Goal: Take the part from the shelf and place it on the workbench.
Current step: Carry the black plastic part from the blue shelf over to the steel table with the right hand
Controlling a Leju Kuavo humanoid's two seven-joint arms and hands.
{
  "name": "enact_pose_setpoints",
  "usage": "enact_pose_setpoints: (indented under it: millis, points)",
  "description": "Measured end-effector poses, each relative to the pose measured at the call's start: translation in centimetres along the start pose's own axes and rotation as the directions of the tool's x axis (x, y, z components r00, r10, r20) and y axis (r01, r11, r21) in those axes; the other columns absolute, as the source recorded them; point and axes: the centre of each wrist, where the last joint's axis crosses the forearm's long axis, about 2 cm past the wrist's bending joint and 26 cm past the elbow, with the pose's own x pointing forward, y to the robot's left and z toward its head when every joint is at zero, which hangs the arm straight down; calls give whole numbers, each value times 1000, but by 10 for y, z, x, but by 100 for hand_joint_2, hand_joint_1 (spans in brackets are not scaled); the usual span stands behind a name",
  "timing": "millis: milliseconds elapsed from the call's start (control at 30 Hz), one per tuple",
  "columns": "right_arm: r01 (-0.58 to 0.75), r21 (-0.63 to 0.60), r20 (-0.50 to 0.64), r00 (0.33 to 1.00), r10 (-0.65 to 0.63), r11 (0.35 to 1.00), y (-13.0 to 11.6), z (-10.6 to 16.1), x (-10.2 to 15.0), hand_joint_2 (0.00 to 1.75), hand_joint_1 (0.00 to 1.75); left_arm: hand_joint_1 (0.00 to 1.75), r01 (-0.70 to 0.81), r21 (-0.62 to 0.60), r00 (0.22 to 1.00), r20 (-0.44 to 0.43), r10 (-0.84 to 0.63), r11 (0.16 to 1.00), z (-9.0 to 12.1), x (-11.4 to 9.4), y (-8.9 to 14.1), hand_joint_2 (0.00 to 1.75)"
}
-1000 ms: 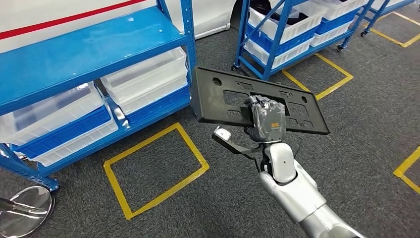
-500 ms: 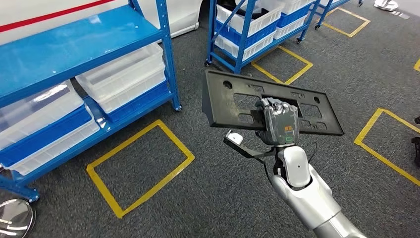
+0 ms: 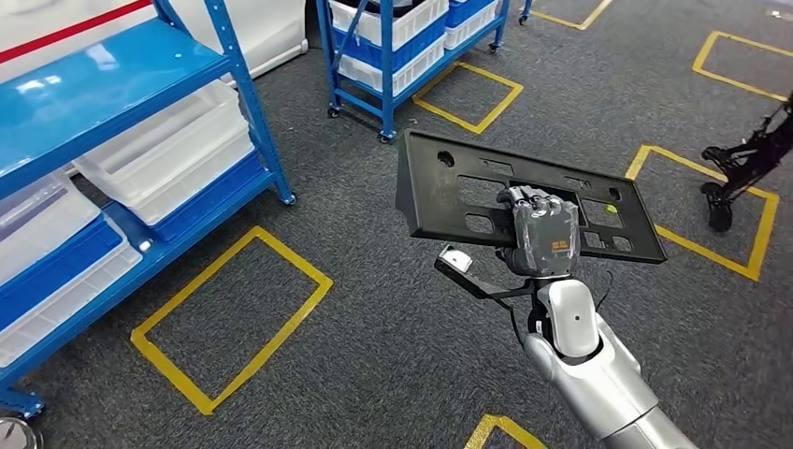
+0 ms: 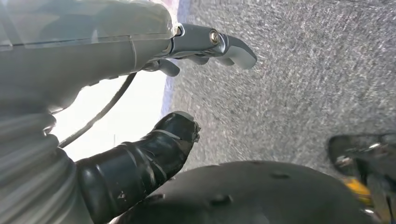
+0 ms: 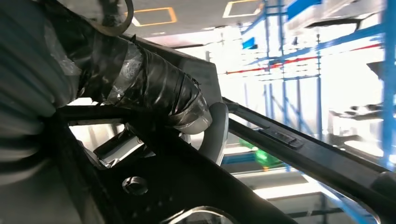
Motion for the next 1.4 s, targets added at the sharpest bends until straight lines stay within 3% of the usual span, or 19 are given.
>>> enact_pose_setpoints:
  millis: [167, 667, 867, 1033, 1200, 1400]
  points:
    - [-3, 15, -18, 1000, 3, 1000, 0, 12, 2, 175, 175, 0, -11, 56, 999, 46, 9, 998, 0, -1, 1, 175]
    - [-18, 40, -29, 999, 19, 999, -1, 26, -4, 175, 175, 0, 57, 67, 994, 85, -62, 996, 0, 0, 0, 175]
    - [-26, 5, -26, 999, 27, 1000, -1, -7, -4, 175, 175, 0, 28, 62, 996, 80, -33, 998, 0, 5, 4, 175]
    - [-16, -22, -42, 999, 15, 1000, 7, -50, 16, 175, 175, 0, -1, 20, 999, 49, 0, 1000, 0, 5, 4, 175]
    - [-5, -7, -42, 999, 5, 1000, 12, -60, 28, 175, 175, 0, 23, -10, 1000, 10, -23, 1000, 0, 3, 3, 175]
    - [-16, 1, -48, 999, 16, 1000, 14, -61, 27, 175, 175, 0, 30, -19, 999, 27, -29, 999, 0, 3, 2, 175]
